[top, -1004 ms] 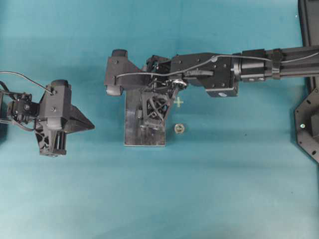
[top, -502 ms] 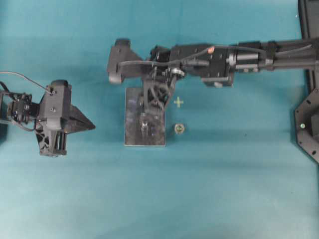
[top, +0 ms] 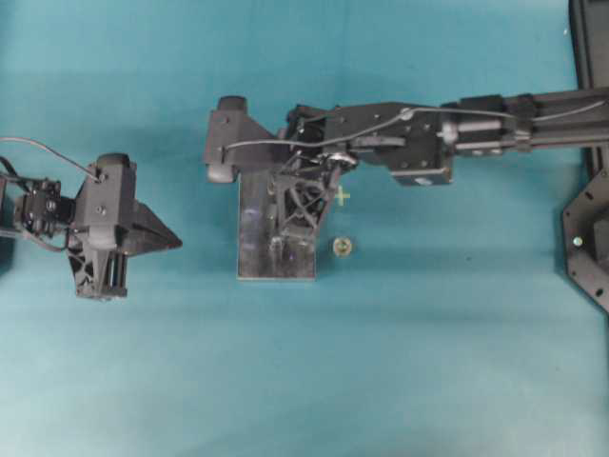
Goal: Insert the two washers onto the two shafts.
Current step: 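Open the right gripper and move it to the lower washer, then lower the right gripper around the lower steel washer and close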
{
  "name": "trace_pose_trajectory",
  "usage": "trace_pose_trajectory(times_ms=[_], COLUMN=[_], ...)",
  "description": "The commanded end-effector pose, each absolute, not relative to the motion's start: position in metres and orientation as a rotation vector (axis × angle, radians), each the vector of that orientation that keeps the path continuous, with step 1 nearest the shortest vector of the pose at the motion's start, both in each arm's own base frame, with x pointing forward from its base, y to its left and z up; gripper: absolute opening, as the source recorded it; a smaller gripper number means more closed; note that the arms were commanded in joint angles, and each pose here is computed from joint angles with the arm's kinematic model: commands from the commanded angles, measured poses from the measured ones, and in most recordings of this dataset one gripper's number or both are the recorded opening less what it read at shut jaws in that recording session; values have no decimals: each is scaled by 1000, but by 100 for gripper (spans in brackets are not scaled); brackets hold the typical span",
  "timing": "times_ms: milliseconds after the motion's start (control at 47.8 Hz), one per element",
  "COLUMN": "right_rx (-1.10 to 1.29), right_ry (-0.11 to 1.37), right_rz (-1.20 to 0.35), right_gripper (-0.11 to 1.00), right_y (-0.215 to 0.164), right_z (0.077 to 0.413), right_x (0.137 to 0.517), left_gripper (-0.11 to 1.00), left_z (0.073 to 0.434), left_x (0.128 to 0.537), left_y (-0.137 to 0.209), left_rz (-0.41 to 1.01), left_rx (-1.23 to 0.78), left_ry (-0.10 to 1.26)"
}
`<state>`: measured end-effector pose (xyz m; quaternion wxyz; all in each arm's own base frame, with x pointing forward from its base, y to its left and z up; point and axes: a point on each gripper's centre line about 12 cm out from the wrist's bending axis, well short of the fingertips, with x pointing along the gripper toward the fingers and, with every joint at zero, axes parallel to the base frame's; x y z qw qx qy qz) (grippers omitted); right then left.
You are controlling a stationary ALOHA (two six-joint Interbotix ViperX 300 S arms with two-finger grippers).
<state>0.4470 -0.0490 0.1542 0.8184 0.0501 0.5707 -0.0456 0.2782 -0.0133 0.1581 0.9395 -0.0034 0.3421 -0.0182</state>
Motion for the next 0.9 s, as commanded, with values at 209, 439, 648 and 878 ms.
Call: trace_pose_trajectory(times_ms=[209,439,648,878], right_rx=[141,168,157,205], right_ry=[1158,1171,1197,1193], right_rz=[-110,-108,-75,-103], right_gripper=[68,68,68,68], right_y=[-41,-20,3,9], right_z=[185,179,159,141], right_x=[425,405,391,382], left_gripper=[0,0,0,0], left_z=[168,168,168,169], left_x=[284,284,285,285], left_y=[-16,-16,-16,-16], left_rz=[-46,-45,-46,-45], left_rx=[-4,-6,-6,-7], left_ry=[662,662,655,648])
